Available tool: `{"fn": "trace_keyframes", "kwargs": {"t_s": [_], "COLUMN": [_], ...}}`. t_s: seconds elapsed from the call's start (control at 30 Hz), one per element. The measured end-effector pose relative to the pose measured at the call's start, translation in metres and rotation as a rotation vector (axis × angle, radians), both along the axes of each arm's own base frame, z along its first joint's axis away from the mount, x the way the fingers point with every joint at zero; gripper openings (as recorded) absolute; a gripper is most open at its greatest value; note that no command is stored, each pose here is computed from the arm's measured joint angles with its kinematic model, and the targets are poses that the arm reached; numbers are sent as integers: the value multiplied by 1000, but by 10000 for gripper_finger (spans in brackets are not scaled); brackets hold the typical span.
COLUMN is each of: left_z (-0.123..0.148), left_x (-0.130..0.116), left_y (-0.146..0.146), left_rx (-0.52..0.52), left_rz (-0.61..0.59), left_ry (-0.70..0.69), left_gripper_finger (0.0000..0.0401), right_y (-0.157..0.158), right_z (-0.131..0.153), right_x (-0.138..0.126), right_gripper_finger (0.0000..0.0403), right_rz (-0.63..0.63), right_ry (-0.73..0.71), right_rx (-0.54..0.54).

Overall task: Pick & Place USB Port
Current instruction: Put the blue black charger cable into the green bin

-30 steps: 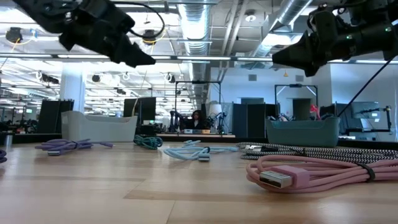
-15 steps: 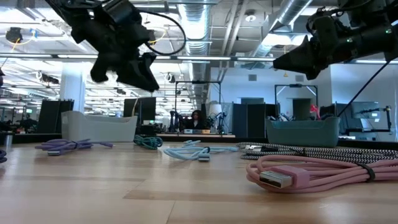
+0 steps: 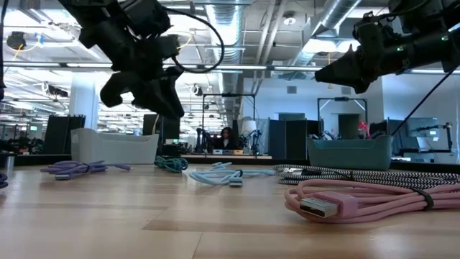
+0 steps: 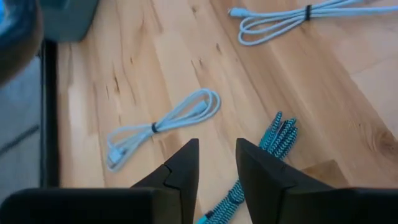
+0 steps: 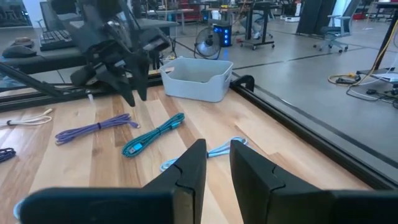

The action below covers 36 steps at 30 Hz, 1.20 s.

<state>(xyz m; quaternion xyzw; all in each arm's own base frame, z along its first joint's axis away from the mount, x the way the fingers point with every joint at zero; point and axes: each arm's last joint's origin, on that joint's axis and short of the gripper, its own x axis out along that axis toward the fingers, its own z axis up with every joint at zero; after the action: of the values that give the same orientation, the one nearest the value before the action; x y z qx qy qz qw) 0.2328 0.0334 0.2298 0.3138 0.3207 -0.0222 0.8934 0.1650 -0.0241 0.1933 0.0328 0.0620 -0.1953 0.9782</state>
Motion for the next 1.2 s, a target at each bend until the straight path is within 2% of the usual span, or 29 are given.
{"fn": "trace_keyframes", "kwargs": {"t_s": [0.13, 0.3, 0.47, 0.63, 0.9, 1.2], "left_z": [-9, -23, -34, -46, -65, -76], "left_x": [5, 12, 16, 21, 29, 40], "left_y": [1, 0, 0, -2, 0, 11], "left_rx": [-48, -56, -87, -193, -181, -222], "left_rz": [34, 29, 8, -1, -1, 38], "left_ry": [31, 94, 142, 184, 246, 201], "left_gripper_finger": [130, 157, 168, 168, 158, 135], "right_y": [0, 0, 0, 0, 0, 0], "right_z": [0, 0, 0, 0, 0, -2], "right_x": [0, 0, 0, 0, 0, 0], "right_gripper_finger": [66, 66, 66, 66, 66, 66], "right_rz": [-4, -5, -5, -3, -2, -2], "right_ry": [-13, -19, -19, -19, -17, 0], "right_rx": [32, 47, 47, 48, 48, 50]}}
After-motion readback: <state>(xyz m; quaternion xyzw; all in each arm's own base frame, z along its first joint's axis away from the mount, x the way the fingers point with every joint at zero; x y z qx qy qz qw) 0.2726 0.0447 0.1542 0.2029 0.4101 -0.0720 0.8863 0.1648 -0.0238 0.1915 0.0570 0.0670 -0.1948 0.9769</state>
